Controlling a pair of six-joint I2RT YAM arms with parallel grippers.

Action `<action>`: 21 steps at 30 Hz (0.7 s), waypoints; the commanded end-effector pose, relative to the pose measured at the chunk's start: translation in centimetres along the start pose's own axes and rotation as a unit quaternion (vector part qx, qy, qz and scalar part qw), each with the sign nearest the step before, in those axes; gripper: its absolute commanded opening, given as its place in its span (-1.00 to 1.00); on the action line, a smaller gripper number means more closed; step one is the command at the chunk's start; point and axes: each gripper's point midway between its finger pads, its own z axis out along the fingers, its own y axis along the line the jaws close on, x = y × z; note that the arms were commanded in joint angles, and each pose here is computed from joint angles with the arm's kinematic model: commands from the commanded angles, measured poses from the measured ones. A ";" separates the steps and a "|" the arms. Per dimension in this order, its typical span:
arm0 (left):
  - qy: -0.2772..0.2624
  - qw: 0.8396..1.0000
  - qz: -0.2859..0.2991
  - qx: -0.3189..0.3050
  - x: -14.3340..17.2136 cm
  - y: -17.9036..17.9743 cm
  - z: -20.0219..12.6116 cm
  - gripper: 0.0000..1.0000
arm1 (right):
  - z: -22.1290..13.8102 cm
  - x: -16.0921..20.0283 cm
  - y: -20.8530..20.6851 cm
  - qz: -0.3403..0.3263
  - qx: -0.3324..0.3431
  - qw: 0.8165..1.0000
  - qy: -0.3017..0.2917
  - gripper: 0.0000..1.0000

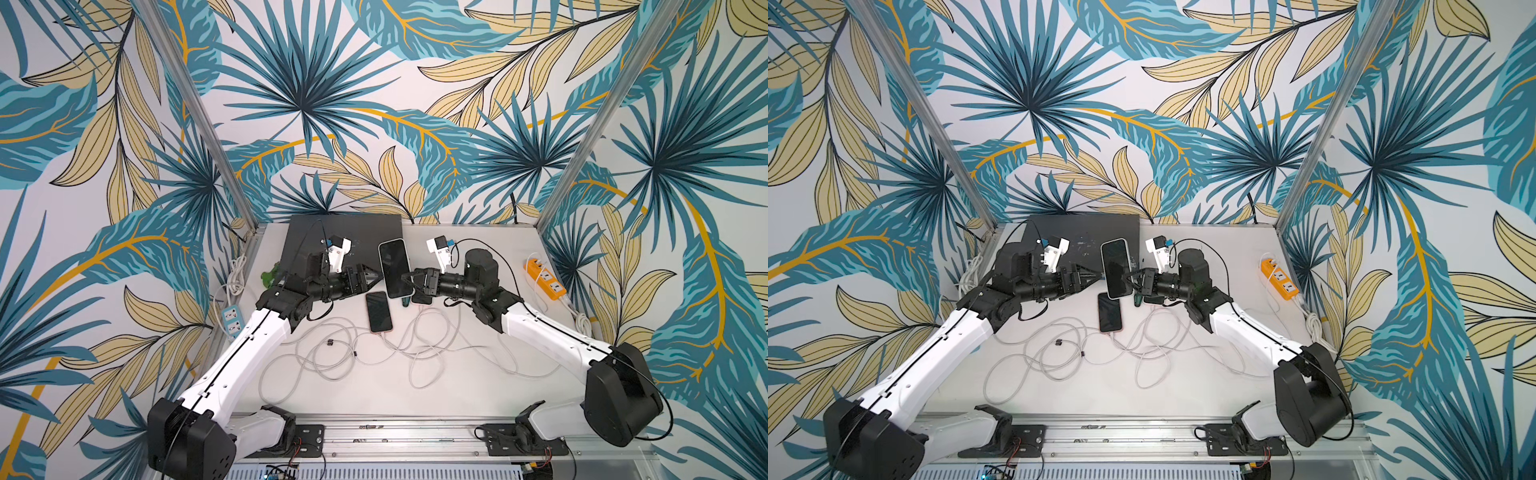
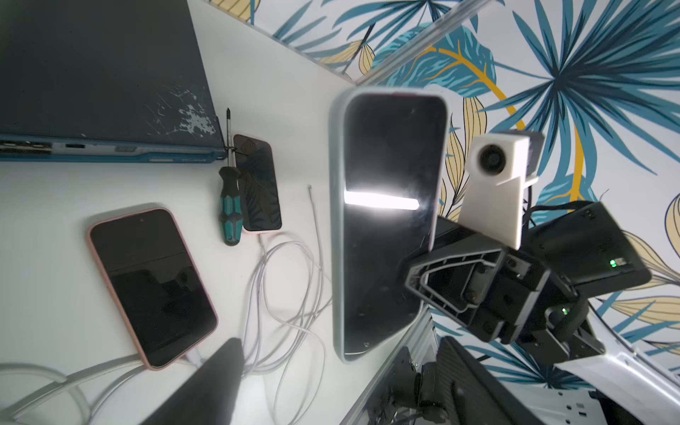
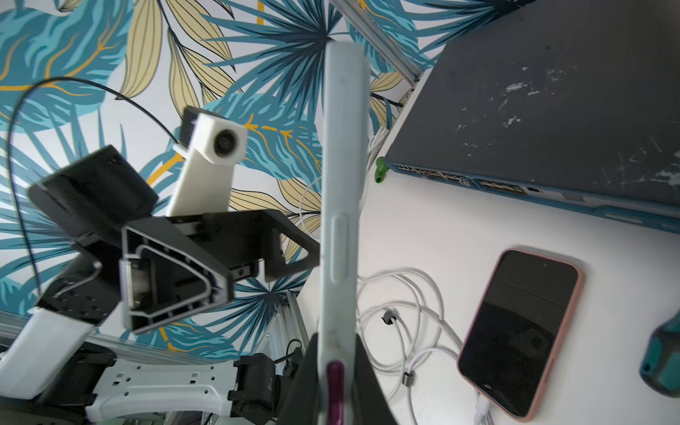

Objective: Plug the charging cable into the phone
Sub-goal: Pick up the phone at the center of the board.

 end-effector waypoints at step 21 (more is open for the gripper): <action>-0.002 0.977 0.064 0.202 -5.0 -7.3 2.0 -0.33 | -0.3 -1.2 5.9 0.038 -0.155 0.987 0.009 -1.00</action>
